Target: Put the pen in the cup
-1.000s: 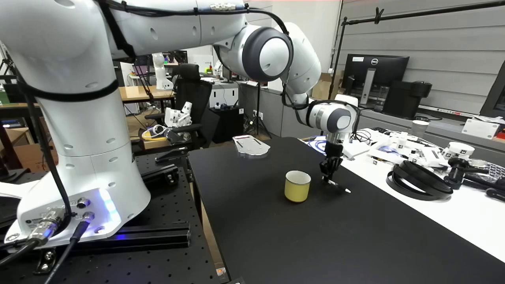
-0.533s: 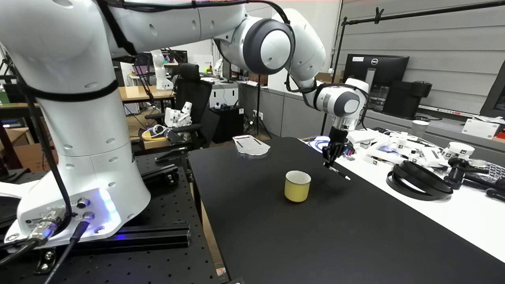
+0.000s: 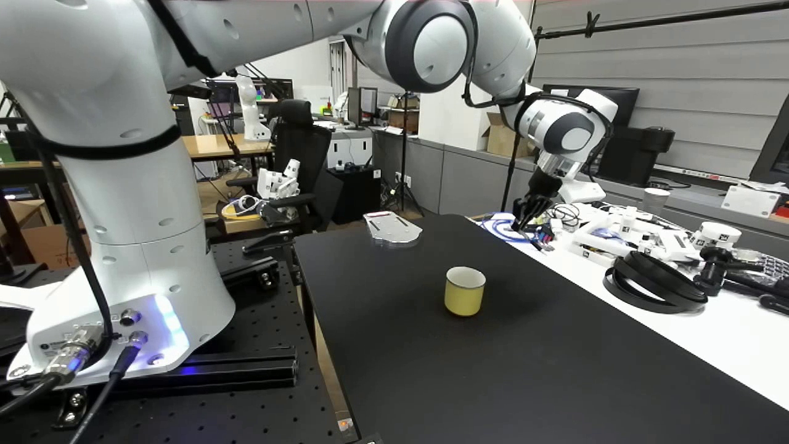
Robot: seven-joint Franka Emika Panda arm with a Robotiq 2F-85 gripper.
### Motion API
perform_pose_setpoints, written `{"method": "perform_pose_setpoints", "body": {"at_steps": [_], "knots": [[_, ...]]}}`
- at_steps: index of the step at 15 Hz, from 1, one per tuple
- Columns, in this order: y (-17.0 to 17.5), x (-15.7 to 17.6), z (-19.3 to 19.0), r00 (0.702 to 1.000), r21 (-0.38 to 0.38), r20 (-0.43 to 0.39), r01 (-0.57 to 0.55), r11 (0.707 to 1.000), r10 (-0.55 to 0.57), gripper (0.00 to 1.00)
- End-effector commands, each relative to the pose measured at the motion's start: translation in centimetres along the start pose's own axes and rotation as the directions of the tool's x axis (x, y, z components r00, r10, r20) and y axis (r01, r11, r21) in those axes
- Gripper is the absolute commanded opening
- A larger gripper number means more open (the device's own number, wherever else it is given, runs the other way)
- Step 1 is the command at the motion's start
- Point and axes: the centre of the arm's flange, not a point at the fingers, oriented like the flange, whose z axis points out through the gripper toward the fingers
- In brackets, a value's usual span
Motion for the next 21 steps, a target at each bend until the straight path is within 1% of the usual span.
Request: {"method": "perform_pose_setpoints", "body": {"at_steps": [1,4,8,13,19,21], "knots": [[-3.6,-0.8,-3.2,0.994,0.01,-0.109,0.002,1.0,-0.001,0.04],[-5.0,-0.8,-4.3,0.983,0.007,-0.185,0.011,1.0,-0.01,0.04],[-7.2,0.1,-4.9,0.966,0.02,-0.258,0.029,0.999,-0.023,0.04],[-10.4,1.0,-4.4,0.949,0.055,-0.316,0.036,0.998,-0.017,0.04],[-14.0,0.5,-3.1,0.93,0.099,-0.367,0.026,0.995,0.012,0.04],[-15.0,-0.2,-2.7,0.919,0.109,-0.393,0.017,0.994,0.027,0.04]]}}
